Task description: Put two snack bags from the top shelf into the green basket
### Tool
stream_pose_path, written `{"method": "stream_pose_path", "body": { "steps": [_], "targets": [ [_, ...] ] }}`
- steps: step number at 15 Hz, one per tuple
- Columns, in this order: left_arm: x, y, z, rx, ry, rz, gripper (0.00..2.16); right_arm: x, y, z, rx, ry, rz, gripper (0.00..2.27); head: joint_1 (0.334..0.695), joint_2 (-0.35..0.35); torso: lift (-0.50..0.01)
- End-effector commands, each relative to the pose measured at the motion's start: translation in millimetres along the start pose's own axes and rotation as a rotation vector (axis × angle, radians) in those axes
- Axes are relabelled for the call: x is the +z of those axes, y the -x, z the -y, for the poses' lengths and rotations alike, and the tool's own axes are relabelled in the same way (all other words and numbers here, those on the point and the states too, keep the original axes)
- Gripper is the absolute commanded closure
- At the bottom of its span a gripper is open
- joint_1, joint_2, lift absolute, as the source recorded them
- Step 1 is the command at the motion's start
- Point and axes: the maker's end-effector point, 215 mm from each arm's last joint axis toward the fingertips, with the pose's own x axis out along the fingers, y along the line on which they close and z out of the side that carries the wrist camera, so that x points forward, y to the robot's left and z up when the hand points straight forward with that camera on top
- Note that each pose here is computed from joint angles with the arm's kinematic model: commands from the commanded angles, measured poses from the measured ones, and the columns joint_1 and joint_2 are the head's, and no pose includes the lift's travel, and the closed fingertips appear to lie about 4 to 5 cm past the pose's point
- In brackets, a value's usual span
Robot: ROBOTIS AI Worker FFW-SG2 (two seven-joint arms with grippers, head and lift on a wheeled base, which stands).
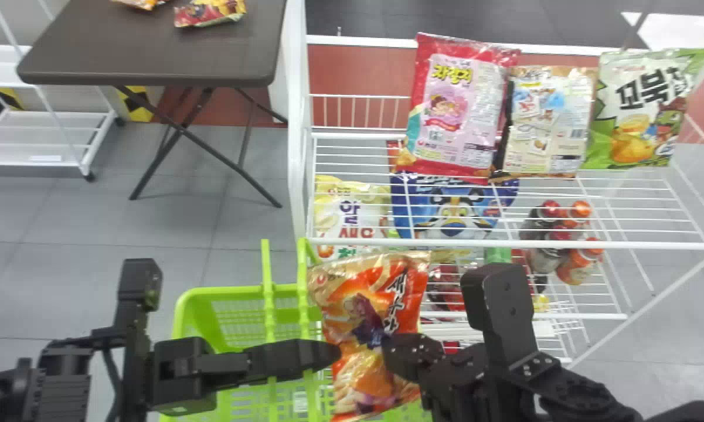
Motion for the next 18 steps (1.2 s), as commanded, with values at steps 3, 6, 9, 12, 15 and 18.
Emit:
{"method": "stream_pose_path", "body": {
  "steps": [3, 6, 9, 12, 15, 18],
  "targets": [
    [-2, 0, 1, 0.001, -0.001, -0.005, 2.14, -33, -13, -46, 0.126, -0.017, -0.131, 1.86, 0.695, 0.087, -0.001],
    [-1, 1, 1, 0.001, 0.000, -0.003, 2.14, -37, -22, -30, 0.065, 0.026, -0.132, 0.00, 0.695, 0.143, -0.001],
    [-1, 1, 1, -0.002, 0.001, -0.001, 2.14, 42, -20, 10, 0.008, 0.055, 0.175, 0.07, 0.695, 0.124, -0.001],
    [-2, 2, 0, -0.002, 0.004, 0.000, 2.14, 103, 3, 90, -0.111, 0.021, 0.427, 0.07, 0.695, 0.059, -0.001],
    [-3, 1, 0, -0.002, 0.005, -0.002, 2.14, 124, 19, 171, -0.253, 0.004, 0.511, 0.08, 0.695, -0.068, -0.001],
    [-5, 0, -1, -0.001, 0.006, -0.006, 2.14, 137, 29, 253, -0.349, -0.052, 0.561, 0.07, 0.695, -0.159, -0.001]
  ]
}}
